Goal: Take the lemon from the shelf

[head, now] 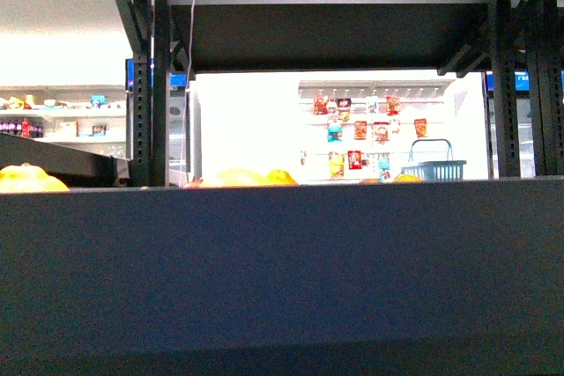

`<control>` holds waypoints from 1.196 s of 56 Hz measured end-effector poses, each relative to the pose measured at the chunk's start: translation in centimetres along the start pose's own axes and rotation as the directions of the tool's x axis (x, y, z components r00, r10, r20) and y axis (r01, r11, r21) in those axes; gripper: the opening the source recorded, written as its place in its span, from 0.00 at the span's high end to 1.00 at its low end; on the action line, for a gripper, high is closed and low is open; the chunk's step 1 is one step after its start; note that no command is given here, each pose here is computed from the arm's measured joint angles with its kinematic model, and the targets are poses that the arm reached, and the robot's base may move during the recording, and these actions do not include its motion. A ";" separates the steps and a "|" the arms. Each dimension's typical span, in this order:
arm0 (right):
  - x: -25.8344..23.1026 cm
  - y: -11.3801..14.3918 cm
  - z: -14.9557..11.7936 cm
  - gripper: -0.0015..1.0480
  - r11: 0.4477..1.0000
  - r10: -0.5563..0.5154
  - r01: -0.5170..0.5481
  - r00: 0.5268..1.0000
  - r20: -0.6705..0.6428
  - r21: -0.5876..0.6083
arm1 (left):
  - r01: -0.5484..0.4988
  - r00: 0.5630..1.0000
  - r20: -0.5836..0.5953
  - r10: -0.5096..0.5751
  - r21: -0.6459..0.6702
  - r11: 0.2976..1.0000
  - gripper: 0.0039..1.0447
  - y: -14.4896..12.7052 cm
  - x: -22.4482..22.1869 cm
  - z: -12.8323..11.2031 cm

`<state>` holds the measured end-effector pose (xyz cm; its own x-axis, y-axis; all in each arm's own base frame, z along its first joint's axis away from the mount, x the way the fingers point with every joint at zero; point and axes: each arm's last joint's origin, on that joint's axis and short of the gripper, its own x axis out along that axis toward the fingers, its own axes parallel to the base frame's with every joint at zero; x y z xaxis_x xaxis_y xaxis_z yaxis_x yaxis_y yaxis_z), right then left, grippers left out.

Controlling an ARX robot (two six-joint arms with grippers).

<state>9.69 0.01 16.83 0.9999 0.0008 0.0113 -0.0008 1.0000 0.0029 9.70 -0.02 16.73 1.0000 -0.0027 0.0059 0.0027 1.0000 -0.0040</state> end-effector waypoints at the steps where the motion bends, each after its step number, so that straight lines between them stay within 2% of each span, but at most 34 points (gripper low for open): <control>1: 0.0 0.0 0.0 0.07 1.000 0.000 0.000 1.000 0.000 0.000 | 0.000 1.000 0.000 0.000 0.000 1.000 0.07 0.0 0.0 0.0; 67: 0.0 0.0 0.0 0.07 1.000 0.000 0.000 1.000 0.000 0.000 | 0.000 1.000 0.000 0.000 0.000 1.000 0.07 0.0 0.0 0.0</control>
<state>9.69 0.01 16.83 0.9999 0.0011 0.0113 -0.0012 1.0000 0.0025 9.70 -0.02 16.74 1.0000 -0.0023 0.0063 0.0023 1.0000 -0.0036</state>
